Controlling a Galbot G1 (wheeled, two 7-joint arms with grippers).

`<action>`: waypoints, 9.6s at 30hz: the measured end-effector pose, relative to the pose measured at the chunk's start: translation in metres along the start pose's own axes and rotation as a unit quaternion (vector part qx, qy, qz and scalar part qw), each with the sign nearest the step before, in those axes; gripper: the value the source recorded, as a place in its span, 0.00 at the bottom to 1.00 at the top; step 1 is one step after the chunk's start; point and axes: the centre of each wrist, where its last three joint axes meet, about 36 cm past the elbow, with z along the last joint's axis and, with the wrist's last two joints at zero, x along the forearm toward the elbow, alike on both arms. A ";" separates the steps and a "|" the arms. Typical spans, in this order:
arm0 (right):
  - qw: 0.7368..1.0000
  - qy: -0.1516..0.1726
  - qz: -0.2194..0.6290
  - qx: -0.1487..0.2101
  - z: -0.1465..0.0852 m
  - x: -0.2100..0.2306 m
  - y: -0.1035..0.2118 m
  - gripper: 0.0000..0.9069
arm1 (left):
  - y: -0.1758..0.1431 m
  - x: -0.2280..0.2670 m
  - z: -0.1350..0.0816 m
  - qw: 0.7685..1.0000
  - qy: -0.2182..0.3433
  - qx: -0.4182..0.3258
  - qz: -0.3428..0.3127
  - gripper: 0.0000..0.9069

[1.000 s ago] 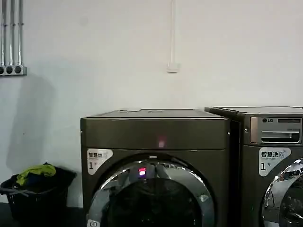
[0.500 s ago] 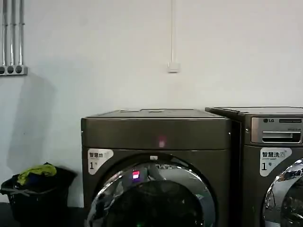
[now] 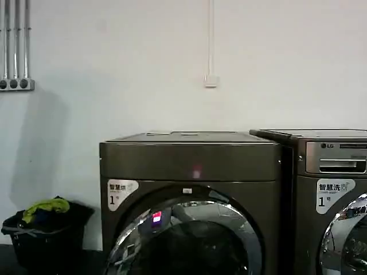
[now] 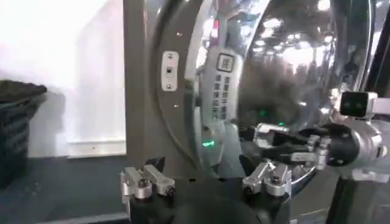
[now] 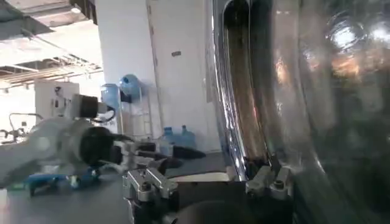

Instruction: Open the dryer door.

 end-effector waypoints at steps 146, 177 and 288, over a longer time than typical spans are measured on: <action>0.921 -0.026 0.371 0.115 -0.114 0.333 0.277 1.00 | 0.131 -0.218 -0.022 0.954 -0.113 -0.003 0.276 1.00; 0.628 -0.045 0.720 0.292 -0.183 0.447 0.469 1.00 | 0.072 -0.227 -0.015 0.921 -0.067 -0.046 0.382 1.00; -0.010 0.125 0.955 0.269 -0.203 0.545 0.860 1.00 | 0.048 -0.128 -0.086 0.948 0.019 -0.151 0.279 1.00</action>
